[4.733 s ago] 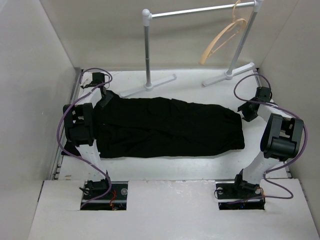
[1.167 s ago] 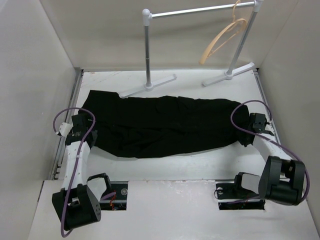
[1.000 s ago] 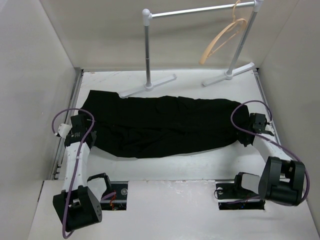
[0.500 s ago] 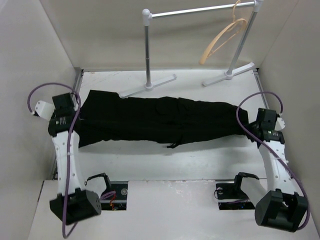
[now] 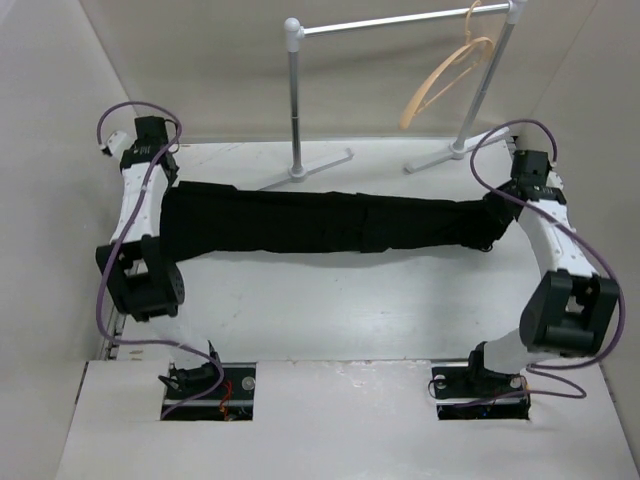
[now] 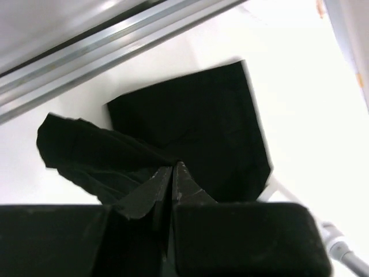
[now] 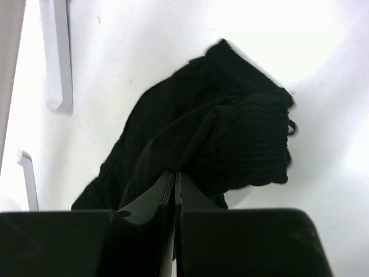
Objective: Place the trousers on the hanger
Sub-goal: Fold the trousers at the center of the board.
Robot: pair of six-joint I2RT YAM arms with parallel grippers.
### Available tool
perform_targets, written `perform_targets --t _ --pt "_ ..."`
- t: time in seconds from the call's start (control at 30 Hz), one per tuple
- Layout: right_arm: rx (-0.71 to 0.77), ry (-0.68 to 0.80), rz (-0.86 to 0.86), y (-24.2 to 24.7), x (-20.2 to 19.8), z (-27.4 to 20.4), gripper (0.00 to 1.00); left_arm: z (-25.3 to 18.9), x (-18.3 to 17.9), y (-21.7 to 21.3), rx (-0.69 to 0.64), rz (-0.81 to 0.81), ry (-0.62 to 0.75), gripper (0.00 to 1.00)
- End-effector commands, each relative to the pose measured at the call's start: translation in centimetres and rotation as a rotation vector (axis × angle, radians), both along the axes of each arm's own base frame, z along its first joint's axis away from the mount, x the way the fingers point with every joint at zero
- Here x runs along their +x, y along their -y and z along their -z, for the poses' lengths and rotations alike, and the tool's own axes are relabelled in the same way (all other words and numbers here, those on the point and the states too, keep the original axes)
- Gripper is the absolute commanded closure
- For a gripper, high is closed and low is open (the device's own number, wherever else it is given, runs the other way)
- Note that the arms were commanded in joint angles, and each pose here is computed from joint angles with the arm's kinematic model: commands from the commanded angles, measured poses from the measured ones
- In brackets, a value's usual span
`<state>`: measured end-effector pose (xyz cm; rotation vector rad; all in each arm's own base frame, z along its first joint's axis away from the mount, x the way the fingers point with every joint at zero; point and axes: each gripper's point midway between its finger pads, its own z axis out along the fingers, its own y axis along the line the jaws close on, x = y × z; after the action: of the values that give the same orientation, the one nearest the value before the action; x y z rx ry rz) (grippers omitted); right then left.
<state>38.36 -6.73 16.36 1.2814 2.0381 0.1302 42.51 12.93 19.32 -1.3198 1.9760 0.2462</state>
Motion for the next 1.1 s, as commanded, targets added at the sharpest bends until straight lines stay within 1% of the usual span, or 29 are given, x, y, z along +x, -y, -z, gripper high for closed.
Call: perform_targets --t 0.0,0.1,0.13,0.17,0.2,0.27,0.33,0.37,0.43,0.5,0.53,0.57,0.6,0.67,0.7,0.73,0.77,0.83,0.87,0.97,1.07 --pt "-0.046 0.081 0.01 1.9 4.8 -2.0 0.94 -1.9 4.1 -1.8 0.106 0.017 0.032 1.0" --pt "-0.037 0.052 0.001 2.4 8.4 -0.6 0.93 0.8 7.9 -1.8 0.127 0.071 -0.029 0.96" --pt "-0.034 0.039 -0.001 2.6 9.5 0.0 0.92 2.0 8.9 -1.9 0.132 0.086 -0.056 0.93" --pt "-0.031 0.024 -0.003 2.7 10.6 0.6 0.89 3.1 9.8 -1.8 0.128 0.104 -0.081 0.87" --pt "-0.024 0.0 -0.007 2.8 11.4 1.3 0.82 3.9 10.7 -1.4 0.113 0.134 -0.097 0.8" --pt "-0.017 -0.033 -0.012 3.0 12.7 1.9 0.62 4.2 12.0 -0.9 0.099 0.176 -0.1 0.68" --pt "-0.02 -0.022 -0.032 2.4 13.6 1.2 0.44 2.9 12.1 -0.7 0.099 0.194 -0.076 0.6" --pt "-0.032 -0.008 -0.041 2.0 13.7 0.6 0.38 2.0 11.6 -0.8 0.1 0.189 -0.062 0.58" --pt "-0.048 0.025 -0.057 1.3 13.6 -0.7 0.32 0.3 9.8 -1.0 0.101 0.179 -0.035 0.53" --pt "-0.055 0.067 -0.074 0.2 12.8 -2.0 0.31 -0.5 7.0 -0.7 0.082 0.171 -0.02 0.52" --pt "-0.054 0.094 -0.082 -0.6 12.2 -2.5 0.32 -0.3 5.6 -0.4 0.064 0.166 -0.016 0.52" --pt "-0.054 0.123 -0.099 -1.6 11.6 -2.9 0.37 0.6 3.6 0.5 0.021 0.158 -0.013 0.52" --pt "-0.048 0.146 -0.114 -2.6 10.8 -3.0 0.48 1.6 1.7 1.4 -0.026 0.152 -0.005 0.52" --pt "-0.023 0.169 -0.143 -4.9 8.9 -2.5 0.73 4.4 -2.2 3.8 -0.14 0.143 0.008 0.52" --pt "-0.002 0.176 -0.166 -6.1 7.9 -2.2 0.82 5.8 -3.9 4.8 -0.19 0.138 0.013 0.52" --pt "0.02 0.183 -0.192 -7.3 6.9 -1.8 0.85 7.2 -5.3 5.8 -0.243 0.129 0.024 0.52" --pt "0.038 0.191 -0.21 -8.2 6.2 -1.6 0.87 8.4 -6.5 6.6 -0.301 0.112 0.044 0.52" --pt "0.076 0.211 -0.253 -10.2 4.7 -1.2 0.87 10.2 -7.6 7.5 -0.391 0.087 0.085 0.51" --pt "0.097 0.214 -0.267 -11.1 3.9 -1.0 0.85 11.1 -7.9 7.6 -0.425 0.065 0.097 0.51" --pt "0.131 0.2 -0.285 -11.9 2.2 0.0 0.71 12.7 -7.2 7.4 -0.473 0.042 0.128 0.5" --pt "0.149 0.178 -0.246 -10.9 0.4 1.6 0.49 13.5 -5.9 6.6 -0.48 0.023 0.163 0.49"
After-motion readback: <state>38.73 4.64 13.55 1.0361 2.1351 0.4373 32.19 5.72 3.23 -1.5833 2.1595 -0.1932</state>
